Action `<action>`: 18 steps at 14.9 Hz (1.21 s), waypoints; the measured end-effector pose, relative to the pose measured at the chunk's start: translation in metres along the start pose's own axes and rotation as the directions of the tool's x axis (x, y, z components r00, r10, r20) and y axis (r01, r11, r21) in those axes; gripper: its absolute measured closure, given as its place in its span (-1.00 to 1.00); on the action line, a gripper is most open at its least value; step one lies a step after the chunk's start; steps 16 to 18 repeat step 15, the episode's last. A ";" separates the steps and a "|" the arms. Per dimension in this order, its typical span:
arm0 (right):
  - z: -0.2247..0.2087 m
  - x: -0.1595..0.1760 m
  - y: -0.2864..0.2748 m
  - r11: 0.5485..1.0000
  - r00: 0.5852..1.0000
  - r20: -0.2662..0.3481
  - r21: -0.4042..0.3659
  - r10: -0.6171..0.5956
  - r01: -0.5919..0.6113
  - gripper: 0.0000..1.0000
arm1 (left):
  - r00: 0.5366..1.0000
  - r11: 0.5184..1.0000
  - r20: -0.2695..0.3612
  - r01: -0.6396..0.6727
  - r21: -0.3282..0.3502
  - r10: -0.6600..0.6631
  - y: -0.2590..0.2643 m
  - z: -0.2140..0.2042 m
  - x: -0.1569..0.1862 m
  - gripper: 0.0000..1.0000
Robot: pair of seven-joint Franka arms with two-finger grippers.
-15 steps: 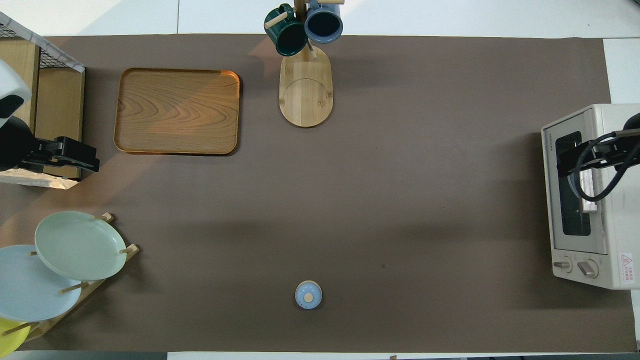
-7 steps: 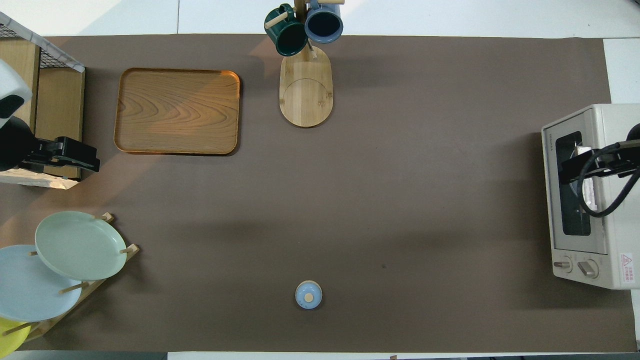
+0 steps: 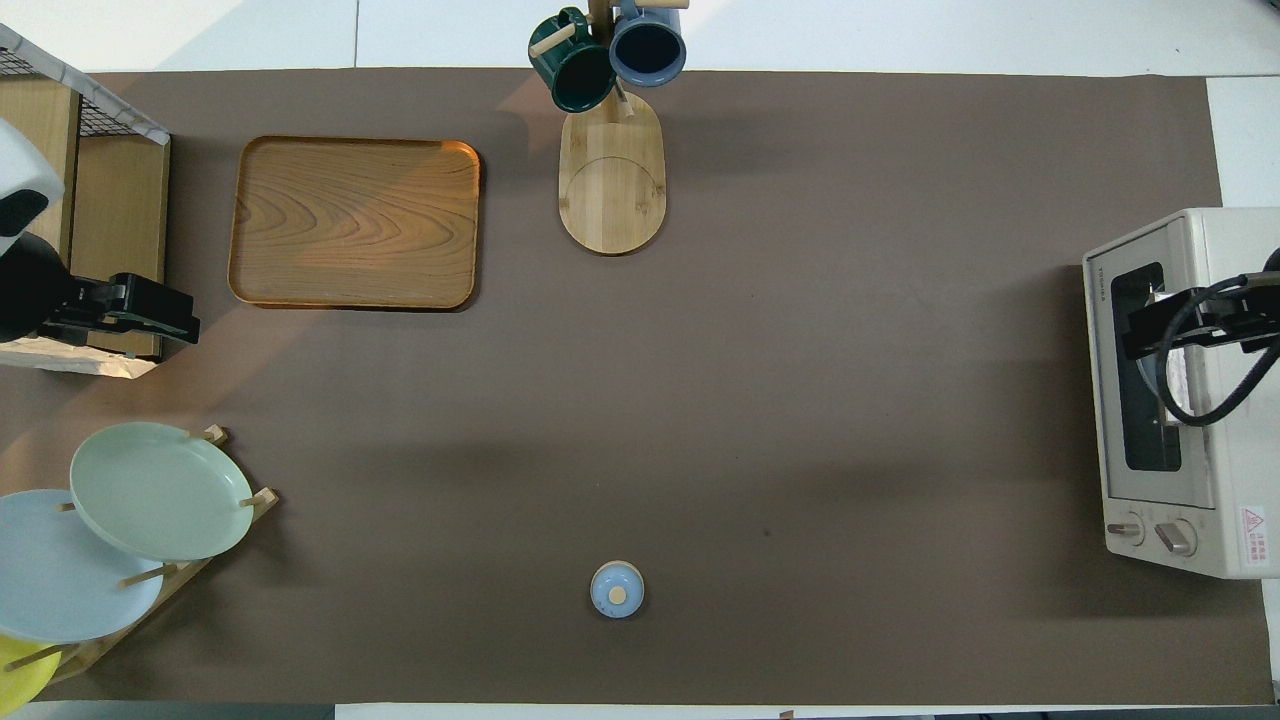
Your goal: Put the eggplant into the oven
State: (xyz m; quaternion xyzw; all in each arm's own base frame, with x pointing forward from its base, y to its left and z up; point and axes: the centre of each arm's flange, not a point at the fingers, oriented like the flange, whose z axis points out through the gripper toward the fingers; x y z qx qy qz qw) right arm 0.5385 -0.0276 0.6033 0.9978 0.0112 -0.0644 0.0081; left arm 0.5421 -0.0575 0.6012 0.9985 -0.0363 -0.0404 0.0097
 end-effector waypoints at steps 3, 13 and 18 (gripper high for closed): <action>0.000 0.000 0.002 1.000 1.000 0.000 0.000 0.004 -0.004 -1.00 | 1.000 1.000 0.000 0.000 0.000 0.000 0.000 0.000 0.000 -1.00; -0.001 -0.001 0.010 0.999 1.000 -0.002 0.023 0.022 -0.022 -1.00 | 1.000 1.000 0.000 0.000 0.000 0.000 0.000 0.000 0.000 -1.00; -0.001 -0.001 0.008 1.000 1.000 -0.003 0.022 0.019 -0.019 -1.00 | 1.000 1.000 0.000 0.000 0.000 0.000 0.000 0.000 0.000 -1.00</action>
